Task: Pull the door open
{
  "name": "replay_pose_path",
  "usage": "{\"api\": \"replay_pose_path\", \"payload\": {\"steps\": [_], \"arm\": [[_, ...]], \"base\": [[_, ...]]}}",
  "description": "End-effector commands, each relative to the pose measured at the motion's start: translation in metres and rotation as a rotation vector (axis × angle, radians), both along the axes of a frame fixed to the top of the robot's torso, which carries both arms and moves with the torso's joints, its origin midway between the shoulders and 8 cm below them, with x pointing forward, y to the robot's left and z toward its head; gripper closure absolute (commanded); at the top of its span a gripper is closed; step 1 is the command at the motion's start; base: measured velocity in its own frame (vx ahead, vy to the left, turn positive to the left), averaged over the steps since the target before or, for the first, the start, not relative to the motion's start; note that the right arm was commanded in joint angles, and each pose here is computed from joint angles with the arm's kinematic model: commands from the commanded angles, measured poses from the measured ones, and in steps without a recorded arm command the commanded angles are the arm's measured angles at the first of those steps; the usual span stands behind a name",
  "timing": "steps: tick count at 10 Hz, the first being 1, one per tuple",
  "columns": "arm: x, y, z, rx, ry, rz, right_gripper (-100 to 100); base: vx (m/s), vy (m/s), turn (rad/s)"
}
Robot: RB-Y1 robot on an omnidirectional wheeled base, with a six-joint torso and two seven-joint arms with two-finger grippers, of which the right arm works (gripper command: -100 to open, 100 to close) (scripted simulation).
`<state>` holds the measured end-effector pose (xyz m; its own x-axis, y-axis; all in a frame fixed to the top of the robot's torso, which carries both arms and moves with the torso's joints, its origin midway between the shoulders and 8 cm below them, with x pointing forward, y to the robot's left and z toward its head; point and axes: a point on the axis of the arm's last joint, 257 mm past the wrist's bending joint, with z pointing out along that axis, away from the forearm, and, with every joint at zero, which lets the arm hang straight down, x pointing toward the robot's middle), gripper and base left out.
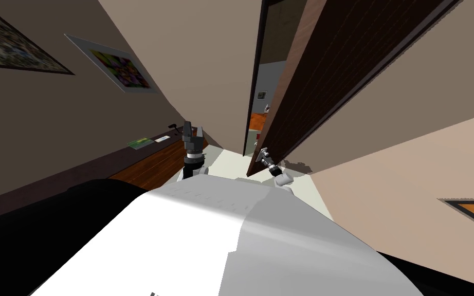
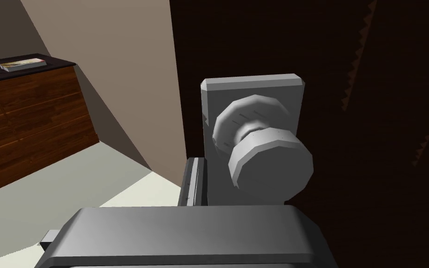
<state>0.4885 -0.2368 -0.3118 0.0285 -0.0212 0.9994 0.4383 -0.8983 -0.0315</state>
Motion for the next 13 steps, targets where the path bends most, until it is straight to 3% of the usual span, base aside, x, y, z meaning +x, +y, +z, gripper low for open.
{"api": "replay_pose_path", "payload": {"steps": [1,5,6,13], "arm": [[0.000,-0.003,-0.001,-0.003,0.002,-0.007,100],[0.000,-0.003,-0.001,-0.003,0.002,-0.007,100],[-0.002,-0.003,0.003,-0.007,-0.005,0.012,-100],[-0.011,-0.001,0.016,-0.020,-0.029,0.083,-100]], "base": [[-0.008,0.014,-0.023],[0.000,0.000,0.000],[-0.086,-0.085,0.021],[-0.140,-0.145,0.016]]}}
